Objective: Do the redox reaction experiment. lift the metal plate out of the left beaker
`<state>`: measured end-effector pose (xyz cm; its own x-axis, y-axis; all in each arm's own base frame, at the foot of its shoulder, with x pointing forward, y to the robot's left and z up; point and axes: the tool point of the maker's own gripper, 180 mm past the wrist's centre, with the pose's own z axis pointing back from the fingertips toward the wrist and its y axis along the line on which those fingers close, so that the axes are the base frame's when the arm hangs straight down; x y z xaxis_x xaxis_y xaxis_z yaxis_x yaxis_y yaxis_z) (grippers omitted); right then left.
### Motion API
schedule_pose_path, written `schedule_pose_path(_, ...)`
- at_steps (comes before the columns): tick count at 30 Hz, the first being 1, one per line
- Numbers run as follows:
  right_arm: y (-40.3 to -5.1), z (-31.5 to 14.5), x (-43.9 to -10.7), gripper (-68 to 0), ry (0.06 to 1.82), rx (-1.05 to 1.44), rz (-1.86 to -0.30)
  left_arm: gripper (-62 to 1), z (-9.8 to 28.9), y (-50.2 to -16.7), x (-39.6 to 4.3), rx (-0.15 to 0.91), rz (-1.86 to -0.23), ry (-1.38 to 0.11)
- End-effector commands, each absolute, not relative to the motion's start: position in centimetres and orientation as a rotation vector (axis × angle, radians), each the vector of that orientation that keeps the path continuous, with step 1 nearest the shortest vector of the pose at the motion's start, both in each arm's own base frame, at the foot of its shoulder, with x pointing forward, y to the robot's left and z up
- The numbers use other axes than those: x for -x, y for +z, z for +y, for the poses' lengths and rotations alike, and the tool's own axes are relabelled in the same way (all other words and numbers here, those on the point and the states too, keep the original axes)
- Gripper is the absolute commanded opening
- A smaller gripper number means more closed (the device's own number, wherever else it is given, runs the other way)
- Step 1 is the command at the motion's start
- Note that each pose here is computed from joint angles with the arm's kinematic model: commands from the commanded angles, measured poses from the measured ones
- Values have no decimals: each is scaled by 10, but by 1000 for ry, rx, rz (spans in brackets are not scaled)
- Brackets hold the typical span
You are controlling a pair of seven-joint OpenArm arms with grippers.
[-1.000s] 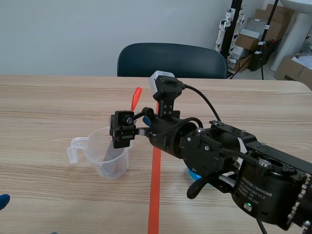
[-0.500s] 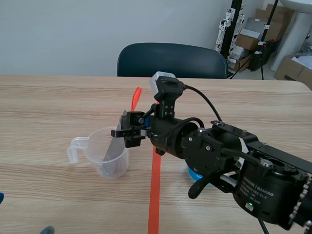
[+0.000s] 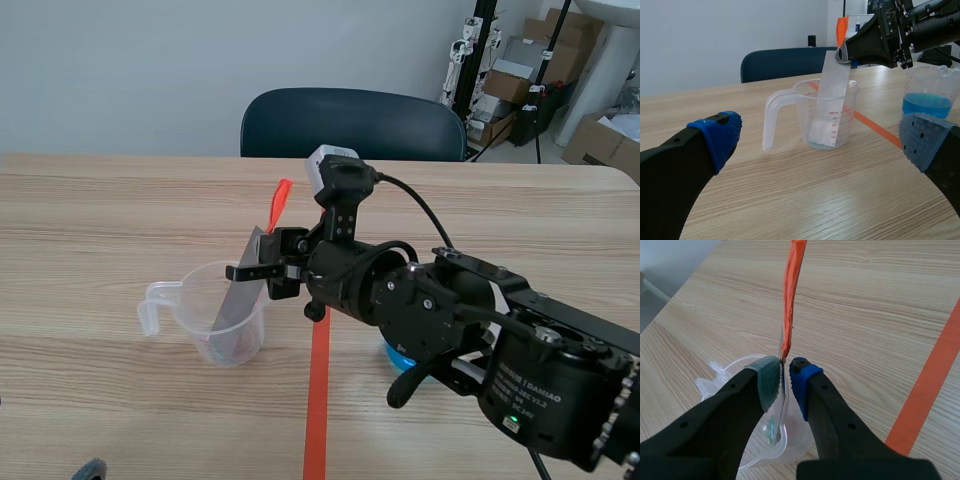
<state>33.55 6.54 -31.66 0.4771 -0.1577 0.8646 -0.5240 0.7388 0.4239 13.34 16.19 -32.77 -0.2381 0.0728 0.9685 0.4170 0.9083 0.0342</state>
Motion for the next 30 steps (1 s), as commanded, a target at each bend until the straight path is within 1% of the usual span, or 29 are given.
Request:
schedule_pose_path(1,-298,70,-344,-640,263,-762,-1117,14,165,-324,-130,368,-1806,-340)
schedule_pose_path(3,-297,73,-341,-656,282,-783,-1109,14,165,-324,-130,368,-1806,-340)
schedule_pose_path(11,-296,77,-338,-671,306,-796,-1108,14,165,-324,-130,368,-1807,-340)
schedule_pose_path(19,-278,88,-330,-671,428,-807,-1161,14,165,-324,-130,368,-1806,-340)
schedule_pose_path(30,-260,100,-321,-671,602,-751,-1212,14,165,-324,-130,368,-1807,-340)
